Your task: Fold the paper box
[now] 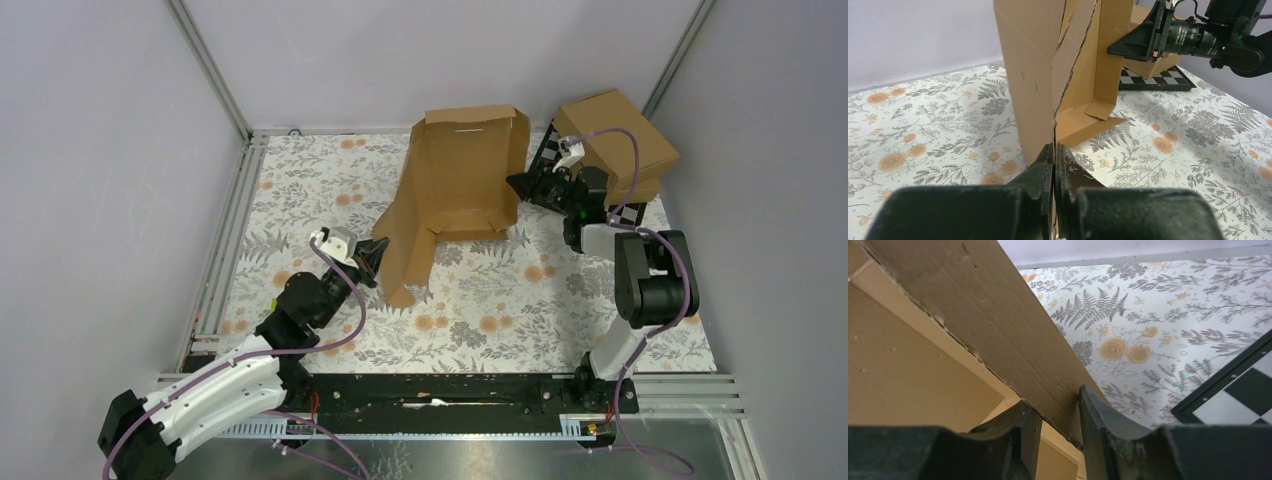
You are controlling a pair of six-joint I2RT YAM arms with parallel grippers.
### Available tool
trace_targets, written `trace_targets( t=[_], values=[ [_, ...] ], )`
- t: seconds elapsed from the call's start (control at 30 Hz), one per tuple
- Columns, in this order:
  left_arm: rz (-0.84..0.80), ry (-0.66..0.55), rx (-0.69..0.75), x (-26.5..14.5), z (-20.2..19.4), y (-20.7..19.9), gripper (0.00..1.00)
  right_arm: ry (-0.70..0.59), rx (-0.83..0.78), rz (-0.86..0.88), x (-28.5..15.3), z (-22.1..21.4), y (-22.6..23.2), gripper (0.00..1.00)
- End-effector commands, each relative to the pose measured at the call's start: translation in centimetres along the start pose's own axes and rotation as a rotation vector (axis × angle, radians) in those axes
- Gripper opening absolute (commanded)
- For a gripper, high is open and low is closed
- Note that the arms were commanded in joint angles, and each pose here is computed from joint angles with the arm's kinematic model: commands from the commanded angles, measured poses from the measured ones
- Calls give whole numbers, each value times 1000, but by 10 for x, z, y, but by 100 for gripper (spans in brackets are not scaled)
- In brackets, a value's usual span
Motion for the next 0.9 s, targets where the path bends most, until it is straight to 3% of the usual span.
trace_targets(
  t=[0.0, 0.1, 0.43, 0.63, 0.77, 0.87],
  values=[
    [-60, -20, -22, 5, 9, -8, 0, -4, -61, -44, -1, -16, 17, 36],
    [-110, -19, -51, 6, 21, -14, 0, -39, -30, -69, -8, -24, 20, 31],
    [-168, 0, -177, 5, 45, -23, 0, -85, -20, -111, -28, -41, 56, 31],
    [-224, 40, -242, 1, 35, -33, 0, -146, -13, -133, -51, -51, 84, 37],
    [-212, 68, -248, -2, 31, -32, 0, -143, -28, -204, -65, -57, 78, 48],
    [-170, 137, -222, -3, 27, -26, 0, -156, -38, -235, -71, -61, 71, 49]
  ],
)
Point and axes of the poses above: each gripper's point midway between its finger pads, its own x axis out along the fingers, its own y axis along the line the jaws close on, z = x × y, the point moved 6 cm from there along -x, back along the fingers, and after that the axes turned 13 degrees about x, right-handed, at the moved point
